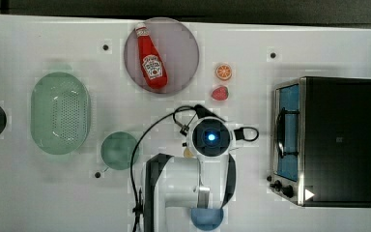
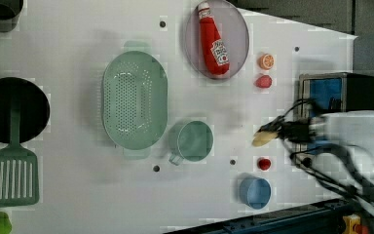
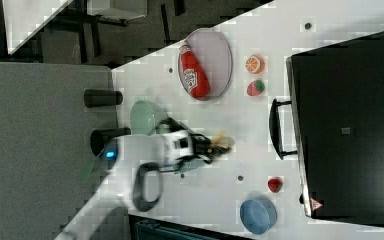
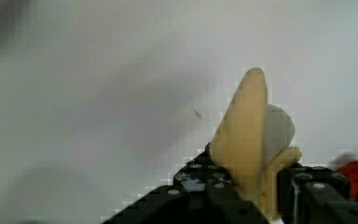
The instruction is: Pick Banana and place it in mug.
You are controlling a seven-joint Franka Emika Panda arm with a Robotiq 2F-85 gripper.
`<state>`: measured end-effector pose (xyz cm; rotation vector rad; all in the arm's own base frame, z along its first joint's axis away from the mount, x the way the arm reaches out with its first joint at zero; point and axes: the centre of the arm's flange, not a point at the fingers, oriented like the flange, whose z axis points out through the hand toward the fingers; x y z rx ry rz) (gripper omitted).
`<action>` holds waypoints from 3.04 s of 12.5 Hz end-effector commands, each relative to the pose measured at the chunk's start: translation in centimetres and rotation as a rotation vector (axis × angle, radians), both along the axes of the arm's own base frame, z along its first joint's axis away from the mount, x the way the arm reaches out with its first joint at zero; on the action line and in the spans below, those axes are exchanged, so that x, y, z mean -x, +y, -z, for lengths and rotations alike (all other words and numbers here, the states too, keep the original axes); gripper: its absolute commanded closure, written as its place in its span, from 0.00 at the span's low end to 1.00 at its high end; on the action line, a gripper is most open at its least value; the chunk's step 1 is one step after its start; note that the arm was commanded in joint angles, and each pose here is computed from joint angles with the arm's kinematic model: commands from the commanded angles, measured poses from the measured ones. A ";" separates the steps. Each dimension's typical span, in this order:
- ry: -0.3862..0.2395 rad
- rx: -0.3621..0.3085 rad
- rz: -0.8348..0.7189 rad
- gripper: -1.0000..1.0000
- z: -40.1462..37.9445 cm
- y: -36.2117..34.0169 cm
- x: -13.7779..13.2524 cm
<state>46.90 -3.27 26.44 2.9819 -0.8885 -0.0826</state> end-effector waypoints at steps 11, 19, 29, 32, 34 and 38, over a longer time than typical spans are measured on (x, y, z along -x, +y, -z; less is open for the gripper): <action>-0.129 0.051 0.047 0.72 -19.2 18.0 3.5; -0.043 -0.007 0.193 0.72 -8.3 27.3 3.3; 0.004 -0.047 0.218 0.12 -0.9 26.5 2.3; -0.016 -0.053 0.232 0.00 -1.7 26.1 1.7; -0.045 -0.049 0.266 0.00 -4.2 24.6 0.6; -0.043 0.002 0.281 0.00 -14.1 18.8 -1.2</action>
